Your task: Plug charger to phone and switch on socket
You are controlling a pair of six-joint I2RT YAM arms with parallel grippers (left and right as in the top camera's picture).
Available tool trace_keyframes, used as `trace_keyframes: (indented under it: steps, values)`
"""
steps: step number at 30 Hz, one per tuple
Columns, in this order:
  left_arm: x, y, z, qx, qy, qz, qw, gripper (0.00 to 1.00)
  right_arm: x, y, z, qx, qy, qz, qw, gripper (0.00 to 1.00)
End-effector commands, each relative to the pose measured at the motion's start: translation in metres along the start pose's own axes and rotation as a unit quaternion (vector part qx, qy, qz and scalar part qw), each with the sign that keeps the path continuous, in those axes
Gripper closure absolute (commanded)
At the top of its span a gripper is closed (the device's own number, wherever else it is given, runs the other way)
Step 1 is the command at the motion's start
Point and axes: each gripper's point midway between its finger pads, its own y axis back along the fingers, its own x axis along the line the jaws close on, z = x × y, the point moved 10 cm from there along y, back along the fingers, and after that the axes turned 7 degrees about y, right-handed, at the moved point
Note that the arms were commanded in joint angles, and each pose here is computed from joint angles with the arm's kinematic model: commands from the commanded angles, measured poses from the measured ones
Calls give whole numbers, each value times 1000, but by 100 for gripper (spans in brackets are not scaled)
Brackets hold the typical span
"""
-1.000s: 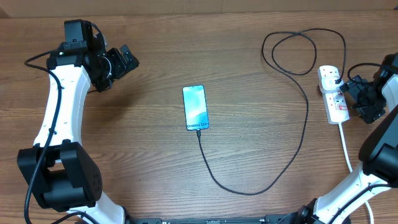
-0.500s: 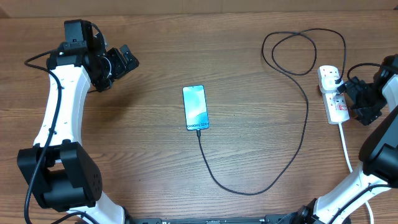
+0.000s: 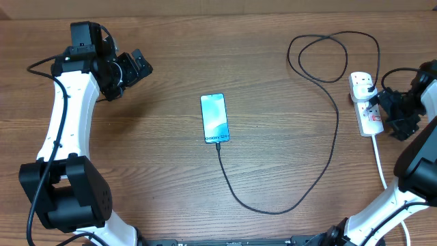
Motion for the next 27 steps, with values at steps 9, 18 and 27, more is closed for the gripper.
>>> trace_keyframes:
  steps: [9,18,27]
  values:
    - [-4,10,0,-12,-12,-4,1000,0,24,85,-5,-8,135,-4,991,0]
    - [-4,10,0,-12,-12,-4,1000,0,41,75,-21,12,200,-25,979,0]
    - [-4,10,0,-12,-12,-4,1000,0,42,74,-18,1,201,-24,979,0]
